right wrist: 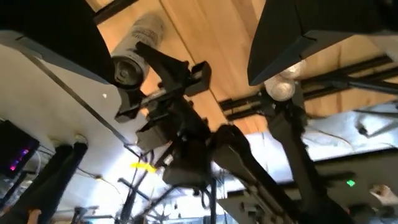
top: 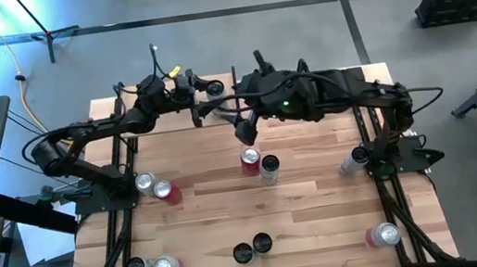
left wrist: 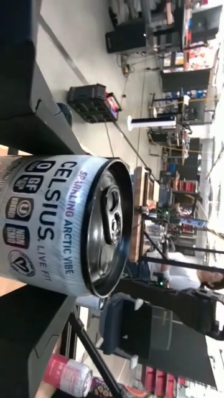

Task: Place canned beverage on shelf
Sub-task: Put the top blue soda can on the shelf

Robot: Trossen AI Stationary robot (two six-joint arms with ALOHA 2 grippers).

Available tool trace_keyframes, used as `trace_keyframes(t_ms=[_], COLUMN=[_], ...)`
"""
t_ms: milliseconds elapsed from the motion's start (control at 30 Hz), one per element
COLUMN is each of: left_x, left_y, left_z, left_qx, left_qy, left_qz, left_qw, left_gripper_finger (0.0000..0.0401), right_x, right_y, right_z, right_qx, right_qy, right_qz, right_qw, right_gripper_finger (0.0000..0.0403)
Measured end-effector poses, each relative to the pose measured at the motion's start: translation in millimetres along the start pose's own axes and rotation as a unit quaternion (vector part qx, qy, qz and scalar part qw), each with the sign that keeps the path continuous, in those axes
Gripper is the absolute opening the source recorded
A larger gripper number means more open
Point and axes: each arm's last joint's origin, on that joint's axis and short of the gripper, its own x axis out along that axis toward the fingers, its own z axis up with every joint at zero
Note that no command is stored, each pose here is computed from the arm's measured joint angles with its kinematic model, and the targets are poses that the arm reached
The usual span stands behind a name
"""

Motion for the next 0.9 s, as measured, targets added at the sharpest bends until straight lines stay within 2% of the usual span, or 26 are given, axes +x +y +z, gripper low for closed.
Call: trace_keyframes(t_ms=[200,400,667,900], left_x=[-0.7,5.2,8.0,0.4], left_y=[2.0,4.9,4.5,-2.9], left_z=[0.2,7.7,12.6,30.0], left_qx=[-0.023,-0.045,0.004,0.022], left_qy=[0.004,0.030,0.045,0.019], left_qz=[0.009,0.012,0.012,0.009], left_qw=[1.000,0.998,0.999,1.000], left_gripper_finger=[0.0290,0.0303,0.0344,0.0349], right_x=[21.2,28.3,30.7,33.6], right_y=[-6.2,-16.8,-22.1,-28.6], right_z=[-3.3,-2.5,-2.0,-1.5], right_qx=[-0.006,-0.002,-0.009,-0.025], right_qy=[0.019,0.024,0.026,0.029], right_qz=[0.012,0.011,0.015,0.020], right_qw=[1.000,1.000,1.000,0.999], right_gripper_finger=[0.0366,0.0371,0.0371,0.0372])
